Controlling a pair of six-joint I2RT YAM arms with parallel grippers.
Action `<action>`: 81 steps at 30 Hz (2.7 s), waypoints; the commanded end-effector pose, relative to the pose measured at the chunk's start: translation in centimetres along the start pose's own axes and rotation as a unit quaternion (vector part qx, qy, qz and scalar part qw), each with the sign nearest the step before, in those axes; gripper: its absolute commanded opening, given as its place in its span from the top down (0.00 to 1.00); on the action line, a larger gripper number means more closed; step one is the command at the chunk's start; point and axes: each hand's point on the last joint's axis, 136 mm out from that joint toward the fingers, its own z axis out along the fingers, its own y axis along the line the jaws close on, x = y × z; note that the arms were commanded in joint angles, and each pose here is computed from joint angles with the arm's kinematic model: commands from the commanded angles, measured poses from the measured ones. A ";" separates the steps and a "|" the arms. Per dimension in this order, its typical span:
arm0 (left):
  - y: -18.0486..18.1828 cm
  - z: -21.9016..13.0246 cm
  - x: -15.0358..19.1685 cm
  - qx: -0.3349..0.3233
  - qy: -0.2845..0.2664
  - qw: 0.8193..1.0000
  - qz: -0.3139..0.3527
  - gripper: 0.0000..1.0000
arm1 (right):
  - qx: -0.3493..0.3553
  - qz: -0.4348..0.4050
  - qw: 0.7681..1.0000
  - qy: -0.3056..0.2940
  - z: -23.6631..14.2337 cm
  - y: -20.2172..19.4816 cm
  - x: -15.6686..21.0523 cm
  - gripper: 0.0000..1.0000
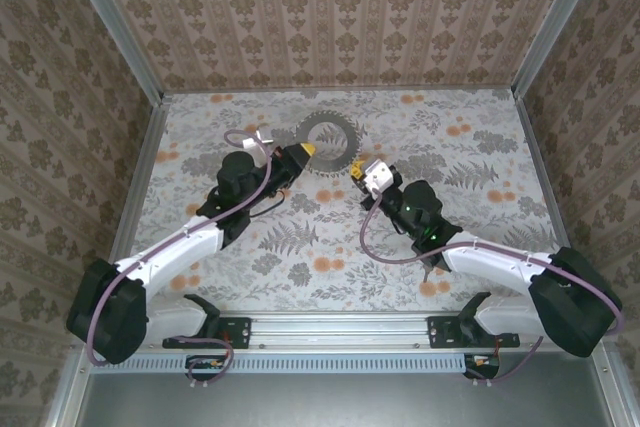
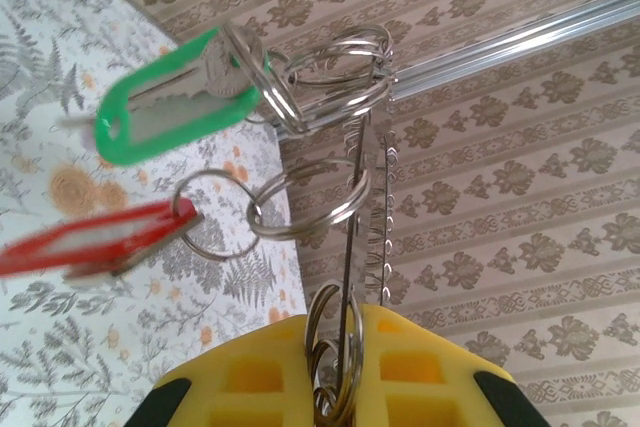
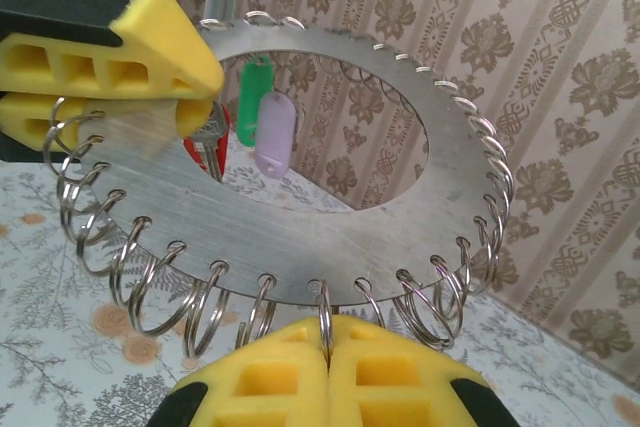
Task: Put the keys on the keyring
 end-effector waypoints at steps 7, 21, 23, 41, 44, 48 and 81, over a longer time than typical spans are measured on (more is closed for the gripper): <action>-4.0 -0.3 -1.4 0.061 -0.024 0.995 0.078 1.00 | 0.051 -0.034 0.997 0.041 -0.1 -2.8 -2.5 1.00; -6.5 0.2 -0.3 0.111 -0.003 0.987 0.114 1.00 | 0.080 0.047 0.995 0.028 1.0 -4.0 -3.6 1.00; -7.6 0.0 -0.2 0.123 0.002 0.981 0.149 1.00 | 0.036 0.039 0.998 0.040 1.0 -2.7 -3.1 1.00; -5.0 -1.0 -2.2 0.040 -0.041 0.988 0.142 1.00 | 0.056 0.054 0.997 -0.015 -0.6 -3.8 -5.0 1.00; -3.9 -0.9 -2.3 0.028 -0.042 0.993 0.108 1.00 | 0.052 0.050 0.997 -0.031 -0.4 -3.6 -5.5 1.00; -3.2 -0.5 -2.0 0.013 -0.024 0.996 0.082 1.00 | 0.026 0.052 0.997 -0.055 -0.1 -2.7 -6.1 1.00; 3.3 -1.2 1.6 -0.073 0.058 0.996 -0.001 0.36 | -0.012 0.099 0.995 -0.026 0.9 -3.0 -2.3 1.00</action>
